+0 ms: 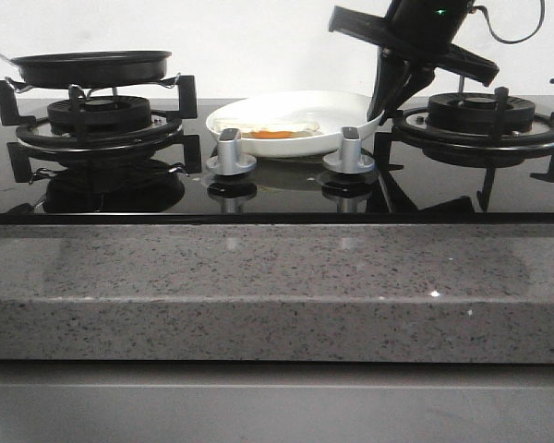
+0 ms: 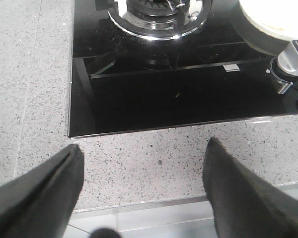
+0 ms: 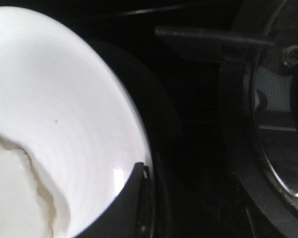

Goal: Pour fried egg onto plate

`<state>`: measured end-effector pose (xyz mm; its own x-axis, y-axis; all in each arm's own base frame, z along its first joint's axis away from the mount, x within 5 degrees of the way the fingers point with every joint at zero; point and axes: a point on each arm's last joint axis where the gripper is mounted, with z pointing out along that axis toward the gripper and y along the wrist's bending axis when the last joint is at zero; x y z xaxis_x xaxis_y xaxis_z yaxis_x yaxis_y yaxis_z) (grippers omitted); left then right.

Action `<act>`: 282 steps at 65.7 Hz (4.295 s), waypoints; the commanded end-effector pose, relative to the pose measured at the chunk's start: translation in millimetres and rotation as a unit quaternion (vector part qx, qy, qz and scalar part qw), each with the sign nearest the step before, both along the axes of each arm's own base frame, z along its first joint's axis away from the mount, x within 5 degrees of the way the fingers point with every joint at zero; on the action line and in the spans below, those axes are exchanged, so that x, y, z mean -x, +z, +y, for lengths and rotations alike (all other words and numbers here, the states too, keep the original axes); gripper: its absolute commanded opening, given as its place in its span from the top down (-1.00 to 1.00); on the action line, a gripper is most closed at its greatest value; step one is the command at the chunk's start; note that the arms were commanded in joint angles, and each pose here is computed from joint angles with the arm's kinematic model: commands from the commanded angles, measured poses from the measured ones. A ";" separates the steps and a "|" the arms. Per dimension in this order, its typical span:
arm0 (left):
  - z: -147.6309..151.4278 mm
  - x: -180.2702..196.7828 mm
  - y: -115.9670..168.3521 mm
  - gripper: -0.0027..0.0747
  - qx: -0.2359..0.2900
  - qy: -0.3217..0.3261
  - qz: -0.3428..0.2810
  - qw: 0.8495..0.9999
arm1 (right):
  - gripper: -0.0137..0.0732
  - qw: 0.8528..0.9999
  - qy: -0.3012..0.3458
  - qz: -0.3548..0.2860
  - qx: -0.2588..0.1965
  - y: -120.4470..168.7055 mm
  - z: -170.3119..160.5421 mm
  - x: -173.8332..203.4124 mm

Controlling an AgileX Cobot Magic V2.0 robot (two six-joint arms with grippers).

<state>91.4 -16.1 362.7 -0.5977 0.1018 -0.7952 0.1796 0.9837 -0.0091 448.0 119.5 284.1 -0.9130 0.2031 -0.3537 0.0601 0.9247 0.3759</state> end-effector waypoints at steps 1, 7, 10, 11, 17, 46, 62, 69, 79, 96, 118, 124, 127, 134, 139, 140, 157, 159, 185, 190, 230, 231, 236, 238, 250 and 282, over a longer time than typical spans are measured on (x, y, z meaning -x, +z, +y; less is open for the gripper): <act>-1.6 -2.2 13.6 -0.36 0.017 -0.001 -0.047 0.999 | 0.44 0.998 -0.005 -0.055 -0.028 40.0 -1.5 6.7; -1.6 -2.2 13.6 -0.36 0.017 -0.001 -0.047 0.999 | 0.15 0.998 -0.005 -0.056 -0.028 40.1 -1.5 6.6; -1.6 -2.2 13.6 -0.36 0.017 -0.001 -0.047 0.999 | 0.08 0.998 -0.006 -0.058 -0.029 41.1 -1.5 6.5; -1.6 -2.2 13.6 -0.36 0.017 -0.001 -0.047 0.999 | 0.07 0.998 -0.006 -0.059 -0.029 41.6 -1.6 6.6; -1.6 -2.2 13.6 -0.36 0.017 -0.001 -0.047 0.999 | 0.07 0.997 -0.008 -0.065 -0.032 46.3 -2.9 8.2; -1.6 -2.2 13.6 -0.36 0.017 -0.001 -0.047 0.999 | 0.07 0.986 0.048 -0.157 -0.018 136.4 -11.5 69.1; -1.6 -2.2 13.6 -0.36 0.017 -0.001 -0.047 0.999 | 0.07 0.970 0.108 -0.212 0.047 174.2 -3.8 156.3; -1.6 -2.2 13.6 -0.36 0.017 -0.001 -0.047 0.999 | 0.07 0.966 0.116 -0.227 0.048 169.9 -8.4 189.0; -1.6 -2.2 13.6 -0.36 0.017 -0.001 -0.047 0.999 | 0.07 0.963 0.109 -0.241 0.045 152.3 -24.6 229.5; -1.6 -2.2 13.6 -0.36 0.017 -0.001 -0.047 0.999 | 0.07 0.973 0.116 -0.191 0.059 99.1 -44.3 279.7; -1.6 -2.2 13.6 -0.36 0.017 -0.001 -0.047 0.999 | 0.07 0.975 0.118 -0.176 0.063 58.8 -62.8 327.4; -1.7 -2.7 14.3 -0.36 0.017 -0.001 -0.052 0.998 | 0.07 0.973 0.116 -0.189 0.059 59.6 -66.7 337.3; -1.7 -2.7 14.3 -0.36 0.017 -0.001 -0.052 0.998 | 0.07 0.972 0.115 -0.197 0.058 61.6 -68.2 341.0; -1.7 -2.7 14.3 -0.33 0.017 -0.001 -0.052 0.998 | 0.09 0.970 0.114 -0.207 0.058 63.8 -70.2 344.9; -1.7 -2.9 14.7 -0.15 0.018 0.000 -0.054 0.998 | 0.21 0.970 0.114 -0.206 0.059 63.7 -70.4 345.4; -1.7 -2.9 14.7 -0.11 0.018 0.000 -0.054 0.998 | 0.24 0.970 0.114 -0.206 0.059 63.7 -70.4 345.5; -1.7 -2.9 14.7 0.71 0.018 0.000 -0.054 0.998 | 0.88 0.970 0.114 -0.206 0.059 63.8 -70.4 345.4; -1.7 -2.9 14.7 0.78 0.018 0.000 -0.054 0.998 | 0.92 0.970 0.114 -0.206 0.059 63.8 -70.4 345.4; -1.7 -2.9 14.7 0.98 0.018 0.000 -0.054 0.998 | 0.94 0.970 0.114 -0.206 0.059 63.8 -70.4 345.4; -1.7 -2.9 14.7 0.98 0.018 0.000 -0.054 0.998 | 0.94 0.970 0.114 -0.206 0.059 63.8 -70.4 345.4; 7.8 20.4 -59.5 0.98 0.036 0.033 -0.282 0.958 | 0.94 0.970 0.114 -0.206 0.059 63.7 -70.4 345.5; 8.0 21.2 -63.6 0.98 0.037 0.034 -0.289 0.956 | 0.94 0.970 0.114 -0.206 0.059 63.7 -70.4 345.5; 9.6 26.2 -85.4 0.98 0.042 0.041 -0.321 0.945 | 0.94 0.970 0.114 -0.206 0.059 63.7 -70.4 345.5; 10.2 28.3 -96.0 0.98 0.041 0.044 -0.325 0.944 | 0.94 0.970 0.114 -0.206 0.059 63.7 -70.4 345.5; 12.7 34.7 -131.1 0.98 0.045 0.058 -0.373 0.925 | 0.94 0.970 0.114 -0.206 0.059 63.7 -70.4 345.5; 14.4 37.8 -142.0 0.98 0.045 0.069 -0.413 0.907 | 0.94 0.970 0.114 -0.205 0.059 63.7 -70.4 345.5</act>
<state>55.9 -2.3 213.5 0.1109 0.0047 -0.9938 0.0412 0.9991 0.0093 100.0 49.1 336.9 -0.7568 -0.0689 -0.6500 -0.2723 0.9373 0.2177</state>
